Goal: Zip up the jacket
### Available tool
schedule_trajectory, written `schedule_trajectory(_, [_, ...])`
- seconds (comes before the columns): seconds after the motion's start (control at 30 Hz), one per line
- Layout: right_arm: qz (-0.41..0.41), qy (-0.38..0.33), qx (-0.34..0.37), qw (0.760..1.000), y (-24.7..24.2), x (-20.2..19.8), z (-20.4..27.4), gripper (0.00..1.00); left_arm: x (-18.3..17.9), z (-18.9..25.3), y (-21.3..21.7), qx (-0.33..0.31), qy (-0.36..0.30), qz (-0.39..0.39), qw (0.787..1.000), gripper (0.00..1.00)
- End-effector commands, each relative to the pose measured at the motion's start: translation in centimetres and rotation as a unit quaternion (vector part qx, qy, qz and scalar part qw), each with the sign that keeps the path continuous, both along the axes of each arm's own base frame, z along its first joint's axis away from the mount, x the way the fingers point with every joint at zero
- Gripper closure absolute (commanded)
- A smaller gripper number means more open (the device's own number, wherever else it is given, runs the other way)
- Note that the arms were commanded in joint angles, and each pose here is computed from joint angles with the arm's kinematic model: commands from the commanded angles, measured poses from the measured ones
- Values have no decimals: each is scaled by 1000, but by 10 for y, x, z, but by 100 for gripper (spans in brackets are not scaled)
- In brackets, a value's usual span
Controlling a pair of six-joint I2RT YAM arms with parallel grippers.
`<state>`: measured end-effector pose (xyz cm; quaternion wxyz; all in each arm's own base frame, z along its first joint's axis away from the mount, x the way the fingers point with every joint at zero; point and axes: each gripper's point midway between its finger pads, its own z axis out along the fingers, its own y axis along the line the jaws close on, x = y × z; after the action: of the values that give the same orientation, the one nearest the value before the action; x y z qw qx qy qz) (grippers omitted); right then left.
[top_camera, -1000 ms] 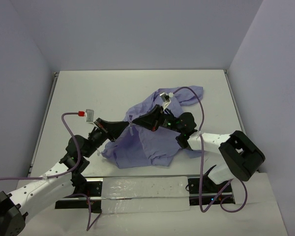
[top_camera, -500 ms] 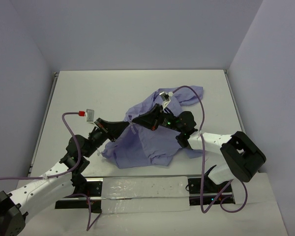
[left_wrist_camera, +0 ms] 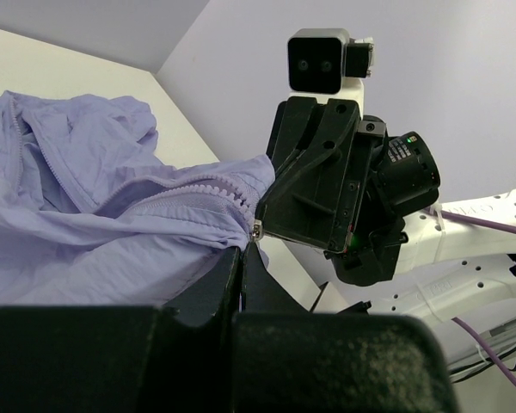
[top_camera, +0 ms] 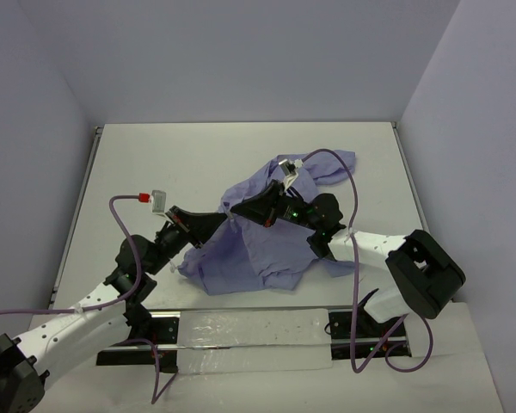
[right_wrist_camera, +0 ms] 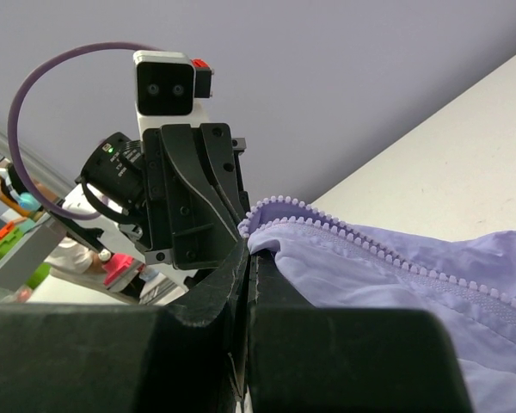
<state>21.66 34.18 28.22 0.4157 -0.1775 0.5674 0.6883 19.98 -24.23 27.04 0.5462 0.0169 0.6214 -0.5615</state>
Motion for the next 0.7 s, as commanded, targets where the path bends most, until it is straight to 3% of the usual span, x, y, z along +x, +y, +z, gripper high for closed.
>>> schedule_trajectory(0.0, [-40,-63,64,995,-10,8,59,100,-14,-1,-9,18,-2,-41,999,100])
schedule_trajectory(0.67, [-51,-60,62,995,-19,7,55,100,-17,-22,-15,53,19,-60,997,100])
